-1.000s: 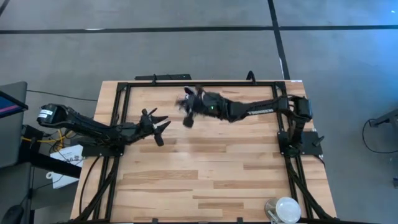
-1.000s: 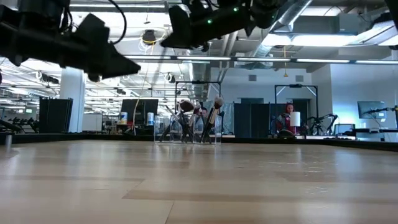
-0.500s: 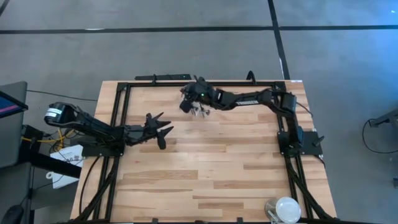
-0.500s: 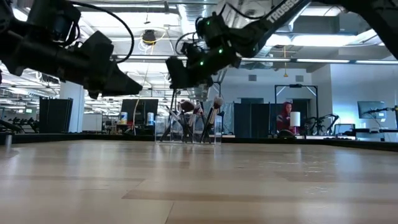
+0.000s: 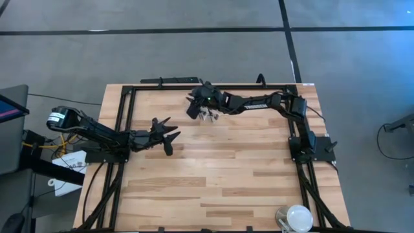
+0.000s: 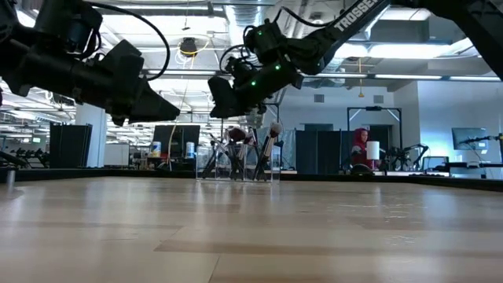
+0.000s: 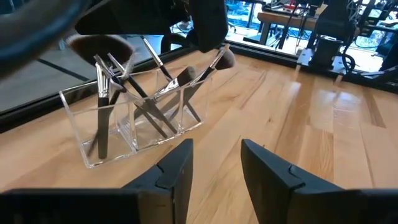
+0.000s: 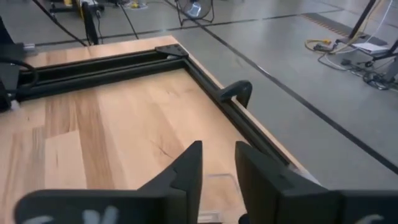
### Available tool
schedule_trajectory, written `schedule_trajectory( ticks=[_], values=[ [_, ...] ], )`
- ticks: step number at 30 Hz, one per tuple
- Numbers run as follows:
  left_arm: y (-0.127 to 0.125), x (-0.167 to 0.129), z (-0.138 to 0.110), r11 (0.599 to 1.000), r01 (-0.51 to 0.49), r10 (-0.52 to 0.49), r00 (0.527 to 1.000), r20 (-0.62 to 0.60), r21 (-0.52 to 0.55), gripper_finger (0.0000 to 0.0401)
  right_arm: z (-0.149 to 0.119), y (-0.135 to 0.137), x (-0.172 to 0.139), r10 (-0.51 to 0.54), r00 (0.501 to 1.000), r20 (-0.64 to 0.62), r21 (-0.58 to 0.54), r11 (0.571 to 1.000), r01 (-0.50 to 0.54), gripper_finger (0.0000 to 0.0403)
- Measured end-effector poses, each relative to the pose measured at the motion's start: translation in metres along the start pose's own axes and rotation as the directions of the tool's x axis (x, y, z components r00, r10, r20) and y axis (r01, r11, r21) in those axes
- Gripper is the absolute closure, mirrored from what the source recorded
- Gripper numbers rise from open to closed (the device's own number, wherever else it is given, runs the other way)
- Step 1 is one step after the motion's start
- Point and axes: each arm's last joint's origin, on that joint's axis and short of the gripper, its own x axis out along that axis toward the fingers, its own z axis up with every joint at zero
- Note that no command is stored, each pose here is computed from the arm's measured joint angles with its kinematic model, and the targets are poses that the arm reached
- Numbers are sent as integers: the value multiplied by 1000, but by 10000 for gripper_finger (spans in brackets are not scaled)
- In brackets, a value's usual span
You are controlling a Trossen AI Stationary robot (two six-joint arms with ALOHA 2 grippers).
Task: Sort items
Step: Put the liner brush into the transparent organizer, then return to Home Position
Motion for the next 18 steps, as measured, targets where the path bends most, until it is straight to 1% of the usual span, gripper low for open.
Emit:
schedule_trajectory(
  ticks=[4, 7, 9, 10, 11, 13, 14, 17, 18],
  values=[
    [0, -1, 3, 1000, 4, -4, 1000, 18, -11, 272, 13, 9, -2, 20, 999, -39, -15, 1000, -20, 294],
    [1, -5, 12, 1000, 12, -13, 998, 66, 11, 286, 37, 19, -22, 48, 990, -136, -59, 997, -57, 282],
    [1, -11, 22, 999, 23, -27, 993, 119, 29, 305, 58, 22, -48, 45, 978, -205, -90, 994, -65, 280],
    [1, -14, 27, 999, 32, -35, 988, 151, 22, 318, 68, 23, -61, 29, 974, -224, -96, 994, -52, 281],
    [2, -18, 32, 999, 37, -40, 984, 176, 19, 333, 79, 25, -75, 11, 978, -207, -97, 995, -32, 285],
    [3, -27, 43, 998, 53, -55, 970, 238, 16, 370, 94, 25, -107, -20, 979, -201, -136, 991, -7, 295],
    [5, -32, 47, 998, 58, -62, 964, 260, 23, 385, 102, 25, -122, -27, 985, -172, -147, 989, 1, 301],
    [8, -46, 57, 997, 69, -73, 947, 312, 24, 394, 116, 27, -171, -9, 995, -95, -168, 986, -7, 320],
    [10, -51, 59, 997, 69, -71, 946, 317, 18, 394, 113, 28, -186, 6, 997, -81, -180, 983, -21, 325]
  ],
)
